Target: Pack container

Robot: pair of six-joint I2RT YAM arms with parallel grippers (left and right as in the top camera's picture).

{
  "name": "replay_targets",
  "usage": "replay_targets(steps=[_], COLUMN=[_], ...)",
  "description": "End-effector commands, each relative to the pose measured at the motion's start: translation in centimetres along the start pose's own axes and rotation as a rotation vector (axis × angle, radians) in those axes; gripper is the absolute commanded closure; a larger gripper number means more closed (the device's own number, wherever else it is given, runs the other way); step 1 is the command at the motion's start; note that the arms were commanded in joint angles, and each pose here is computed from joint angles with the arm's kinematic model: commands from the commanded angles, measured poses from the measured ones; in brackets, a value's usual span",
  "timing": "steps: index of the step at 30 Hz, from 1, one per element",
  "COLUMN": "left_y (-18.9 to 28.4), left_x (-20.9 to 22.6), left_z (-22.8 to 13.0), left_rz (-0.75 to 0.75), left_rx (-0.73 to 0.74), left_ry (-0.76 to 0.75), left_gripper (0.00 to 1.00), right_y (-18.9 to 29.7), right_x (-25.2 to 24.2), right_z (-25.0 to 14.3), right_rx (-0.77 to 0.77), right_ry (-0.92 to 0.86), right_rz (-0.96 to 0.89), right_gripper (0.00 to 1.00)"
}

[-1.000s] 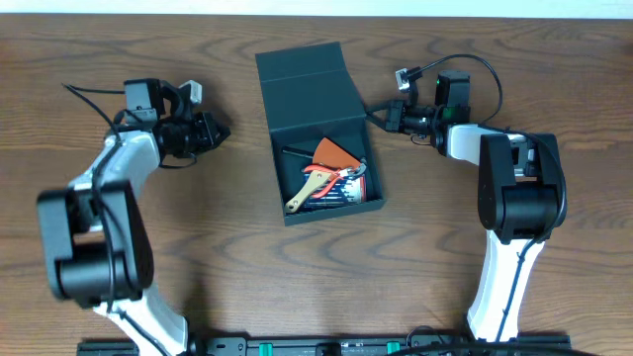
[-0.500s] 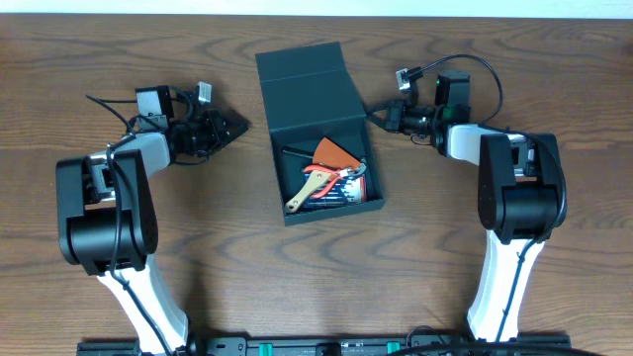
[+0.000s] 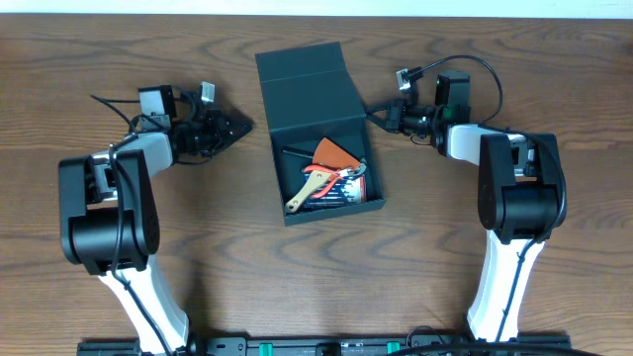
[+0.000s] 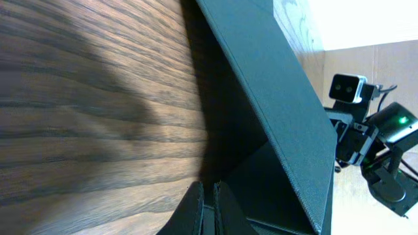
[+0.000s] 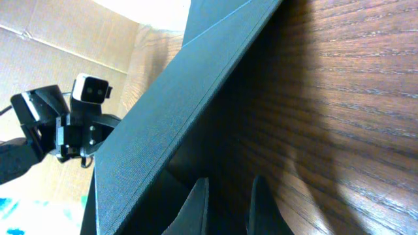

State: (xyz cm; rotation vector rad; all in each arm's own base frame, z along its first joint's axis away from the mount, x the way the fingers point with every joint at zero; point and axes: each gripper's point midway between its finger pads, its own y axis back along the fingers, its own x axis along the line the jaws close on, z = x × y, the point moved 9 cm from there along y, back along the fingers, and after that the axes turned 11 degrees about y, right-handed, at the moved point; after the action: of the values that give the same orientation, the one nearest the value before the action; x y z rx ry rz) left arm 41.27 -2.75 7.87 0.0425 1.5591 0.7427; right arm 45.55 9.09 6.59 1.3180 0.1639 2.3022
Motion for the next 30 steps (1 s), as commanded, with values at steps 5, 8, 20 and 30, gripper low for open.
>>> replay_targets(steps=[5,8,20,30], left_y=[-1.3,-1.4,-2.4,-4.4], left_x=[-0.1,-0.1,-0.4,0.3], left_z=[-0.4,-0.4,-0.9,-0.9], left_rz=[0.047,0.048,0.032,-0.059], left_rx=[-0.002,-0.001,0.025,0.059], left_ry=[-0.011,-0.013,-0.033,0.003], left_gripper=[0.94,0.94,0.94,0.94], right_y=[-0.4,-0.4,-0.4,-0.4], right_x=[-0.1,-0.1,0.0,0.1], right_z=[-0.4,-0.4,-0.4,-0.4], right_rx=[0.013,0.013,0.013,0.018], right_ry=[-0.025,-0.025,-0.020,-0.020], right_rz=[0.006,0.006,0.015,0.029], right_gripper=[0.99,0.99,0.99,0.99])
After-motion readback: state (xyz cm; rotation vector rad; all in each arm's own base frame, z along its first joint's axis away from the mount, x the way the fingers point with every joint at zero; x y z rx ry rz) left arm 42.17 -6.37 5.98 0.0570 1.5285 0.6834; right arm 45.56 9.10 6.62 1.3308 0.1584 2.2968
